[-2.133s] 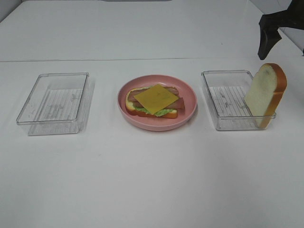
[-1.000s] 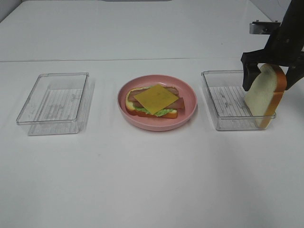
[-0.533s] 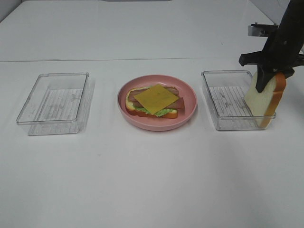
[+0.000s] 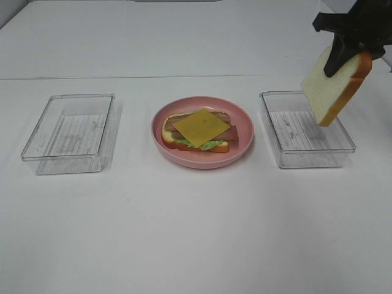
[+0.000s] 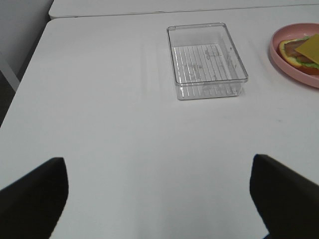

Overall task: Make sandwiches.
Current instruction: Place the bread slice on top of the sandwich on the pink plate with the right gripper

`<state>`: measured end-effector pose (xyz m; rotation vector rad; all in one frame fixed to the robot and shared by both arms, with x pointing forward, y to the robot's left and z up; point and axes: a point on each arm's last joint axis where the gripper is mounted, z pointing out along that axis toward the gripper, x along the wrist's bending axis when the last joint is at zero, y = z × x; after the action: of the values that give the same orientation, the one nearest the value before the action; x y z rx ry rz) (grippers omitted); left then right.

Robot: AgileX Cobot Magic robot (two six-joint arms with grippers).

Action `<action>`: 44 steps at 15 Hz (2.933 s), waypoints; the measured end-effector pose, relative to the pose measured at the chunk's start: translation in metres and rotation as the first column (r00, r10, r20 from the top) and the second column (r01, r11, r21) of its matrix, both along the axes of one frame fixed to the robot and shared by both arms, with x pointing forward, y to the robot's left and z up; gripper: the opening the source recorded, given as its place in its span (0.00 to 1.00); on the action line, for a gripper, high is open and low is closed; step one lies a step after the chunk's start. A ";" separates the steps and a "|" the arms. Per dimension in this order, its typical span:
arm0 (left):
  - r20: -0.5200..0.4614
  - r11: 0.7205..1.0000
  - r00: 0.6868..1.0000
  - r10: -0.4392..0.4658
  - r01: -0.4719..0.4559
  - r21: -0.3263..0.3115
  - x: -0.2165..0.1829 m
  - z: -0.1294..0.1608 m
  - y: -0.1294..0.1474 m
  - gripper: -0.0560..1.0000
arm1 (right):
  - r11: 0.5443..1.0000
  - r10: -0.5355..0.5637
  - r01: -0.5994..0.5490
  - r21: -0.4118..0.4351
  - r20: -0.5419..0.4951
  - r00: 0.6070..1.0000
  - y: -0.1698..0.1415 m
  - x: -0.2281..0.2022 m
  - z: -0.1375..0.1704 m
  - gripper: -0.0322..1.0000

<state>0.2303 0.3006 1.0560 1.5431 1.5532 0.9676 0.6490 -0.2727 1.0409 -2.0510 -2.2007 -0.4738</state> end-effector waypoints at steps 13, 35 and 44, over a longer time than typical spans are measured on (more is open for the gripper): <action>0.000 1.000 1.000 0.000 0.000 0.000 0.000 0.000 0.000 0.91 | 0.950 0.131 -0.162 0.268 0.132 0.983 0.158 -0.006 -0.011 0.27; 0.000 1.000 1.000 0.000 0.000 0.000 0.000 0.000 0.000 0.91 | 0.929 -0.055 0.054 0.366 -0.009 0.998 0.177 0.028 -0.115 0.29; 0.000 1.000 1.000 0.000 0.000 0.000 0.000 0.000 0.000 0.91 | 0.978 0.048 -0.062 0.200 0.076 0.996 0.165 0.026 -0.110 0.83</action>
<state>0.2303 0.3006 1.0560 1.5431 1.5532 0.9676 0.6754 -0.1081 0.9311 -1.8916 -2.1403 -0.7416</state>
